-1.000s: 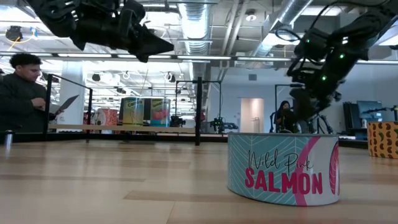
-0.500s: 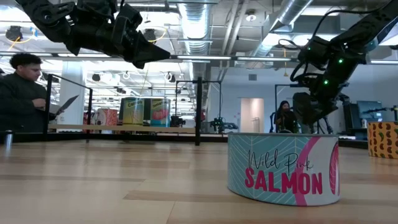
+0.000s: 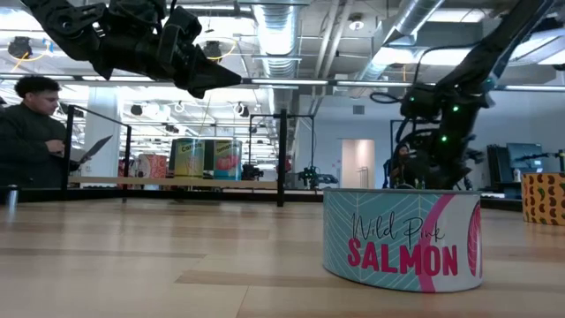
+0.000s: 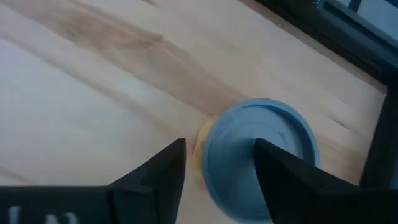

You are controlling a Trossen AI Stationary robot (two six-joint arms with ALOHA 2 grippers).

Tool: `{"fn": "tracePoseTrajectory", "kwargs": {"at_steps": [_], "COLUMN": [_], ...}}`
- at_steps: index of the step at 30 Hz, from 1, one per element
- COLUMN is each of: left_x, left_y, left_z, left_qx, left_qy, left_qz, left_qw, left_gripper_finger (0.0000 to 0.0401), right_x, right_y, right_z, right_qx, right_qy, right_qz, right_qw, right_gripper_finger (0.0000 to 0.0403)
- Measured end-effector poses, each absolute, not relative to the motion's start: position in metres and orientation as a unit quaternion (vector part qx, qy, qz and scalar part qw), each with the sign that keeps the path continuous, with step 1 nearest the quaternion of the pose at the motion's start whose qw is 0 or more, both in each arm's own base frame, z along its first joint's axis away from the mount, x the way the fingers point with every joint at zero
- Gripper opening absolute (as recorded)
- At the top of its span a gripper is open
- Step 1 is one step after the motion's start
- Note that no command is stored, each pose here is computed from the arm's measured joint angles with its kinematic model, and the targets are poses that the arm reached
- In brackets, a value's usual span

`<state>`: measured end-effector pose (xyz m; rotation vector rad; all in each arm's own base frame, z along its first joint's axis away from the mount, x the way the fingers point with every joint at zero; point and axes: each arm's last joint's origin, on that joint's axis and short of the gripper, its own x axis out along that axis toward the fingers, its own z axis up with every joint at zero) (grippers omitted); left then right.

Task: Pick and place cans onto a shelf
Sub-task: Put the small canned pineapple rings on the shelf

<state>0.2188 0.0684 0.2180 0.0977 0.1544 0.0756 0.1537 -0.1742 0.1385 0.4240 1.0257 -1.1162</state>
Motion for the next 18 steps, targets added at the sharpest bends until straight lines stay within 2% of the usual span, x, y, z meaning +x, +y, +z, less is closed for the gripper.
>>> {"fn": "tracePoseTrajectory", "kwargs": {"at_steps": [3, 11, 13, 18], "left_x": [0.219, 0.219, 0.219, 0.218], "left_y": [0.068, 0.068, 0.068, 0.068], "left_z": [0.218, 0.217, 0.217, 0.215], "left_qx": [0.046, 0.032, 0.029, 0.021], "left_qy": [0.077, 0.08, 0.083, 0.091], "left_qz": [0.038, 0.039, 0.039, 0.039], "left_qw": [0.995, 0.996, 0.995, 0.995], "left_gripper_finger": [0.0, 0.0, 0.0, 0.0], "right_x": [0.158, 0.172, 0.179, 0.207], "right_y": [-0.179, -0.171, -0.161, -0.122], "right_z": [0.136, 0.146, 0.153, 0.173], "right_qx": [0.186, 0.167, 0.16, 0.155], "right_qy": [0.477, 0.507, 0.503, 0.461], "right_qz": [-0.502, -0.456, -0.426, -0.325], "right_qw": [0.697, 0.712, 0.735, 0.811], "right_gripper_finger": [0.0167, 0.0016, 0.0011, 0.0028]}}
